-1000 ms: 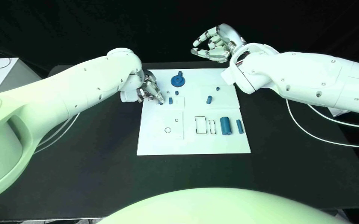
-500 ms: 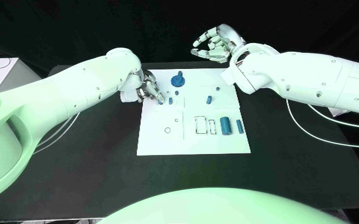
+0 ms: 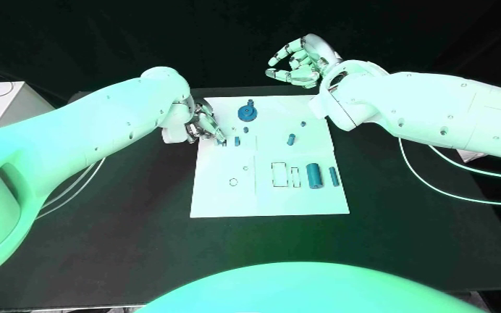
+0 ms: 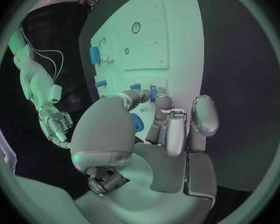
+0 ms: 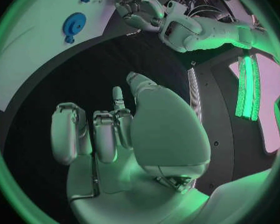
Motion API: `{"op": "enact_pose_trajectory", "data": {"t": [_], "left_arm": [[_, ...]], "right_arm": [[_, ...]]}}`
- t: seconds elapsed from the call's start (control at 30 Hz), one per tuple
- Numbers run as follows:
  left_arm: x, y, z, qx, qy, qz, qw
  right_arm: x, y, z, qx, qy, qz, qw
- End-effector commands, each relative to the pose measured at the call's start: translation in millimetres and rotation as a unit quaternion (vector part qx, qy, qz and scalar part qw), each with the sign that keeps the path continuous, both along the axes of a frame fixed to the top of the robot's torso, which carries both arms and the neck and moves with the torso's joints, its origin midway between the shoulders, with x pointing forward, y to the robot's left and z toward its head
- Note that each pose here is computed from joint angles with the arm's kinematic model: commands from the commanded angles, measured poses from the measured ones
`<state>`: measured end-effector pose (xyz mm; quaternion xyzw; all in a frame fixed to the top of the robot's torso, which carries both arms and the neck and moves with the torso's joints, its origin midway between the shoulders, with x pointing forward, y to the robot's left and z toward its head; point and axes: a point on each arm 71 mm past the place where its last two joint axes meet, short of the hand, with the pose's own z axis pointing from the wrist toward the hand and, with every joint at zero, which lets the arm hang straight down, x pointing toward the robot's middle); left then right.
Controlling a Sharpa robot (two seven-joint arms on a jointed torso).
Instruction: Assemble the parts on the task board
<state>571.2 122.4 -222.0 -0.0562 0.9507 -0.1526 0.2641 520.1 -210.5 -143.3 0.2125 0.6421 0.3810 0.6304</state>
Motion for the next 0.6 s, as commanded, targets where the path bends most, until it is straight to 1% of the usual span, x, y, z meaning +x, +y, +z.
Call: {"op": "enact_pose_trajectory", "data": {"t": [0.03,0.3,0.37,0.47,0.6], "left_arm": [[-1.8,-0.3,3.3,0.003,0.015,-0.018,1.0],[-1.1,7.7,15.9,-0.011,0.039,-0.033,0.999],[-1.8,9.8,18.6,-0.015,0.054,-0.039,0.998],[-2.6,11.6,20.9,-0.023,0.071,-0.044,0.996],[-2.7,11.1,22.4,-0.03,0.082,-0.049,0.995]], "right_arm": [[-0.1,0,-0.4,-0.005,0.002,0.006,1.0],[-0.1,-1,-0.4,-0.006,0.002,0.005,1.0],[-0.2,-1,-0.4,-0.006,0.002,0.005,1.0],[-0.1,-1,-0.4,-0.006,0.002,0.005,1.0],[-0.1,-1,-0.5,-0.006,0.002,0.005,1.0]]}}
